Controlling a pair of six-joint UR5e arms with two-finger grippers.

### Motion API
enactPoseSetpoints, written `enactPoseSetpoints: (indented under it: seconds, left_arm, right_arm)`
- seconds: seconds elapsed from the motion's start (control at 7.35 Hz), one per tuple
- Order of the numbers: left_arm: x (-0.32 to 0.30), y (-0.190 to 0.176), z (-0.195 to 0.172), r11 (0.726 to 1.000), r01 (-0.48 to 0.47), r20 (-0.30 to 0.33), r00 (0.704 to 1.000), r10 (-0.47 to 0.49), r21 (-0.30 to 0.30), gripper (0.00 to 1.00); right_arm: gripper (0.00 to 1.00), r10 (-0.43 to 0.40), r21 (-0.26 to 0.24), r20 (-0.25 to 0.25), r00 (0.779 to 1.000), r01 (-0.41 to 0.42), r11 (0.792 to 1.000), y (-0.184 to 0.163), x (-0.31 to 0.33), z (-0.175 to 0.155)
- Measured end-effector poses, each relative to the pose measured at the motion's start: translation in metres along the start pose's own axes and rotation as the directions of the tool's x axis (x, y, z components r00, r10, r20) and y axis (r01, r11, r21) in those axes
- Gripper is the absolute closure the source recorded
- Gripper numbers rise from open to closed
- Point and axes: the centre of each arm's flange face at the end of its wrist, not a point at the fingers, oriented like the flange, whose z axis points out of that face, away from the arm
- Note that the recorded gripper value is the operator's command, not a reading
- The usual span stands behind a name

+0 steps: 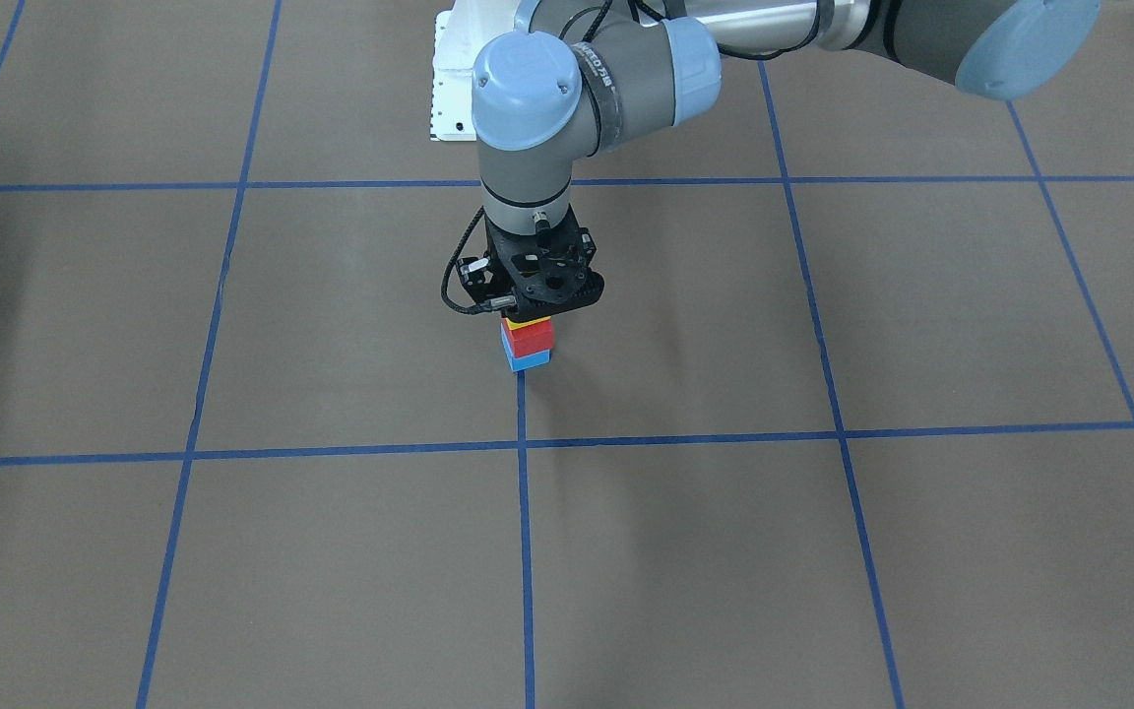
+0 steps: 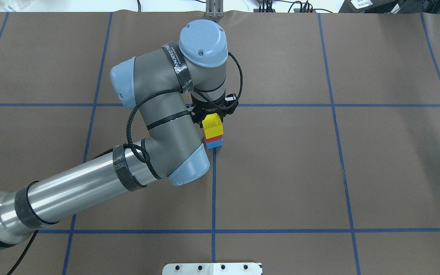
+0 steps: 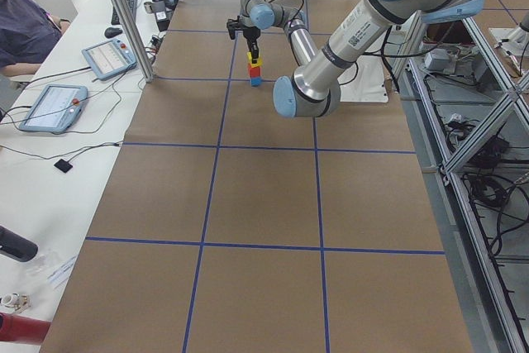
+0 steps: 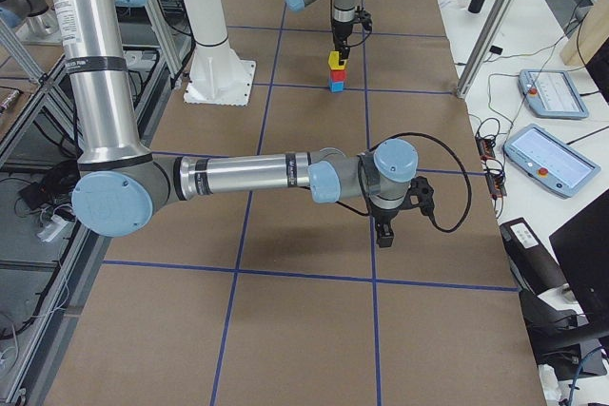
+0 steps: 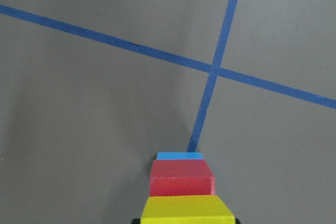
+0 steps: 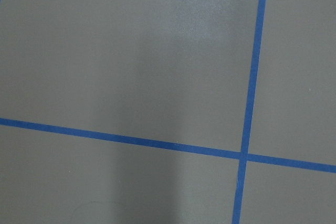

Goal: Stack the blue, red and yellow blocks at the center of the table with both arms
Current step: 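Open the left gripper to release the yellow cube on the red cube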

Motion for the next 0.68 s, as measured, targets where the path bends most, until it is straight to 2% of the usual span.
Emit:
enactPoseSetpoints:
  seconds: [0.14, 0.27, 0.54, 0.68]
  left_arm:
    - [-0.0003, -0.0004, 0.0005, 1.0, 0.0, 0.001, 1.0, 0.0, 0.0, 1.0]
    - [-0.0007, -0.0007, 0.0011, 1.0, 0.001, 0.001, 1.0, -0.001, 0.0, 0.9]
    - [-0.0005, -0.0008, 0.0013, 1.0, -0.001, -0.004, 1.0, 0.001, 0.001, 0.58]
    - [-0.0003, -0.0009, 0.0014, 1.0, 0.008, -0.006, 1.0, -0.008, 0.001, 0.52]
  right_arm:
    - [0.01, 0.0, 0.0, 0.0, 1.0, 0.0, 1.0, 0.0, 0.0, 0.0]
    - [0.01, -0.001, 0.001, 0.0, 1.0, 0.001, 1.0, -0.0001, -0.0003, -0.0003]
    - [0.01, -0.001, 0.001, -0.001, 1.0, 0.001, 1.0, -0.0004, -0.0005, -0.0006]
    - [0.01, -0.001, 0.001, -0.001, 1.0, 0.001, 1.0, -0.0006, -0.0006, -0.0006]
